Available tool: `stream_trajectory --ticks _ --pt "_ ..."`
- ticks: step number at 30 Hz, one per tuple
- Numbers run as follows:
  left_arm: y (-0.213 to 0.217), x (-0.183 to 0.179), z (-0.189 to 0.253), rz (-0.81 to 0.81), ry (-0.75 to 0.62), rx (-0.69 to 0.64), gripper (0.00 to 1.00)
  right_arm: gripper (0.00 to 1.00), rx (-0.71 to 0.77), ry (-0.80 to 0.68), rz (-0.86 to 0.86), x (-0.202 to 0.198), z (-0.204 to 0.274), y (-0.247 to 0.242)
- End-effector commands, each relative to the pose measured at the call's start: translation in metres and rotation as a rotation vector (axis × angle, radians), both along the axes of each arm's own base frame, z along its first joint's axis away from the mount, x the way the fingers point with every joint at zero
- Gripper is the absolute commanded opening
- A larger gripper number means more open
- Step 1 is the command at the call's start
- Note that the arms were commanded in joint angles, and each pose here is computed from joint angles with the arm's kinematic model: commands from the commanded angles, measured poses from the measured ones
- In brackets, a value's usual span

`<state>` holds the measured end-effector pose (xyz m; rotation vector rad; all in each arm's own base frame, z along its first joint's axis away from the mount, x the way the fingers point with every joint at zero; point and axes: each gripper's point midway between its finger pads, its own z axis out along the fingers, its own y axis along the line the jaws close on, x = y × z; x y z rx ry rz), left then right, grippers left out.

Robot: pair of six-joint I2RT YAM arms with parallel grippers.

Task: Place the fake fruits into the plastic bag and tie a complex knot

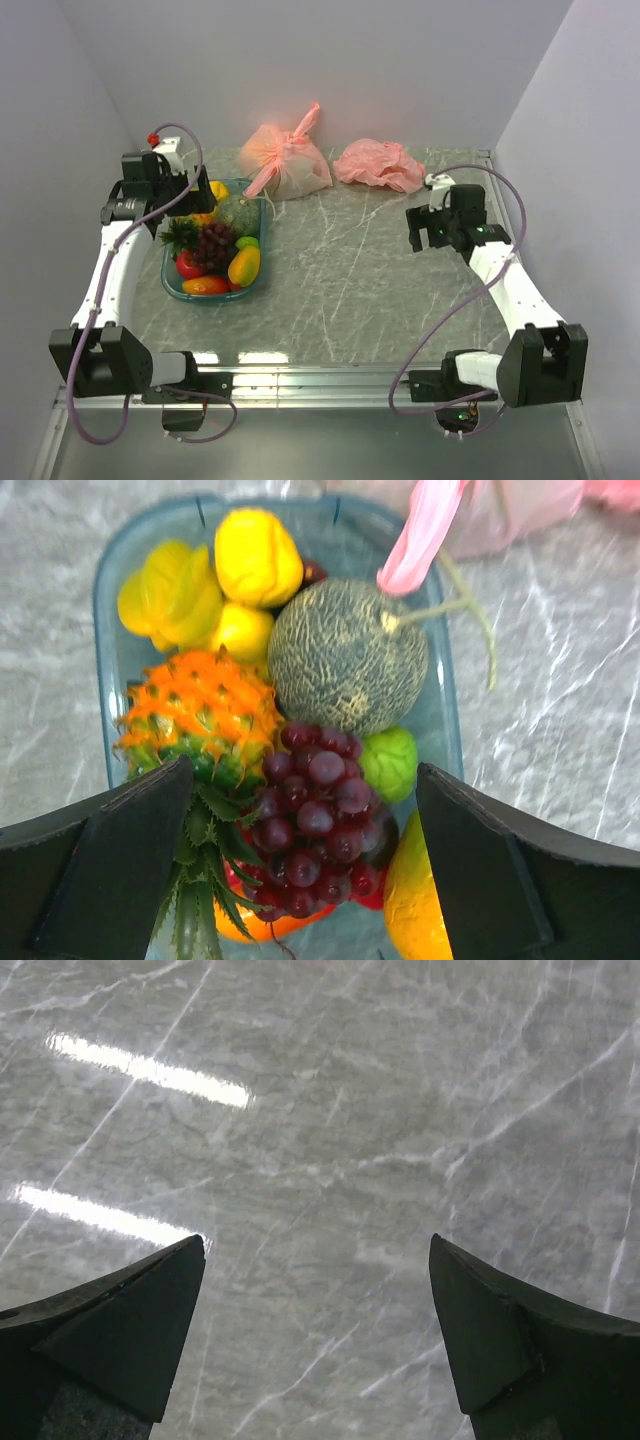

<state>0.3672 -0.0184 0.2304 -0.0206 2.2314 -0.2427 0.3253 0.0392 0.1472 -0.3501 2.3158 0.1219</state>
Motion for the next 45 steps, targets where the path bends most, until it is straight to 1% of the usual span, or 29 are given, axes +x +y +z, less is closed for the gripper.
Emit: stream_trajectory --ticks 1,2,4,5,6,7,8,9,11,12,17,20,22,26,27,28,29,30,32,33,34,35,36,37,39,40,42,43,45 --pt "-0.004 0.010 0.053 0.023 -0.207 -0.046 0.99 1.00 -0.061 -0.162 0.030 0.040 0.033 0.008" --pt "-0.005 0.011 0.064 0.016 -0.253 -0.044 0.99 1.00 -0.070 -0.190 0.037 0.052 0.035 0.011" --pt "-0.006 0.013 0.072 0.011 -0.293 -0.047 0.99 1.00 -0.114 -0.221 0.064 0.065 0.036 0.016" --pt "-0.007 0.013 0.079 0.006 -0.317 -0.048 0.99 1.00 -0.148 -0.254 0.086 0.079 0.037 0.022" --pt "-0.007 0.015 0.082 0.006 -0.327 -0.048 0.99 1.00 -0.165 -0.302 0.091 0.093 0.045 0.024" --pt "-0.007 0.015 0.084 0.004 -0.333 -0.048 1.00 1.00 -0.193 -0.280 0.094 0.095 0.035 0.021" --pt "-0.008 0.016 0.085 -0.001 -0.336 -0.051 0.99 1.00 -0.208 -0.334 0.102 0.110 0.046 0.029" --pt "-0.010 0.017 0.087 -0.011 -0.337 -0.056 0.99 1.00 -0.229 -0.318 0.124 0.121 0.032 0.034" --pt "-0.014 0.016 0.094 -0.031 -0.353 -0.068 0.99 0.99 -0.258 -0.351 0.116 0.141 0.031 0.040" --pt "-0.018 0.014 0.098 -0.049 -0.361 -0.082 0.99 0.99 -0.276 -0.332 0.124 0.154 0.019 0.043" --pt "-0.025 0.009 0.114 -0.082 -0.453 -0.104 0.99 0.98 -0.376 -0.400 0.060 0.212 -0.002 0.046" --pt "-0.028 0.006 0.110 -0.085 -0.465 -0.129 0.99 0.98 -0.424 -0.460 0.003 0.236 -0.013 0.043" --pt "-0.031 0.004 0.101 -0.095 -0.444 -0.146 0.99 0.97 -0.447 -0.473 -0.006 0.245 -0.020 0.045" --pt "-0.030 0.003 0.087 -0.085 -0.411 -0.147 0.99 0.91 -0.509 -0.493 -0.007 0.272 -0.030 0.055" --pt "-0.029 0.004 0.086 -0.082 -0.406 -0.144 0.99 0.79 -0.520 -0.484 -0.008 0.275 -0.033 0.055" --pt "-0.029 0.004 0.086 -0.079 -0.408 -0.140 0.99 0.71 -0.534 -0.447 0.007 0.276 -0.041 0.056" --pt "-0.027 0.006 0.086 -0.069 -0.407 -0.136 0.99 0.66 -0.532 -0.444 -0.001 0.284 -0.042 0.056" --pt "-0.026 0.006 0.088 -0.066 -0.412 -0.135 0.99 0.58 -0.533 -0.442 -0.008 0.286 -0.042 0.055" --pt "-0.025 0.007 0.089 -0.060 -0.417 -0.135 0.99 0.44 -0.527 -0.431 -0.002 0.287 -0.040 0.052" --pt "-0.025 0.008 0.090 -0.058 -0.419 -0.138 0.99 0.27 -0.526 -0.437 -0.002 0.286 -0.036 0.053" --pt "-0.026 0.009 0.091 -0.059 -0.420 -0.139 0.99 0.16 -0.526 -0.432 0.003 0.282 -0.030 0.052" --pt "-0.027 0.009 0.092 -0.067 -0.419 -0.145 0.99 0.00 -0.511 -0.430 -0.001 0.279 -0.024 0.053" --pt "-0.028 0.009 0.094 -0.072 -0.422 -0.145 0.99 0.00 -0.495 -0.426 -0.001 0.275 -0.017 0.054" --pt "-0.029 0.010 0.095 -0.079 -0.423 -0.146 0.99 0.00 -0.453 -0.420 0.031 0.264 0.000 0.059" --pt "-0.031 0.010 0.099 -0.099 -0.429 -0.142 0.99 0.00 -0.364 -0.404 0.051 0.249 0.019 0.067" --pt "-0.031 0.010 0.095 -0.110 -0.419 -0.134 0.99 0.00 -0.280 -0.382 0.100 0.229 0.038 0.079" --pt "-0.035 0.011 0.095 -0.138 -0.415 -0.135 0.97 0.00 -0.204 -0.363 0.123 0.209 0.057 0.086" --pt "-0.036 0.012 0.091 -0.147 -0.403 -0.133 0.96 0.00 -0.165 -0.333 0.147 0.189 0.073 0.088" --pt "-0.039 0.011 0.089 -0.161 -0.397 -0.141 0.97 0.00 -0.059 -0.300 0.196 0.167 0.086 0.102"
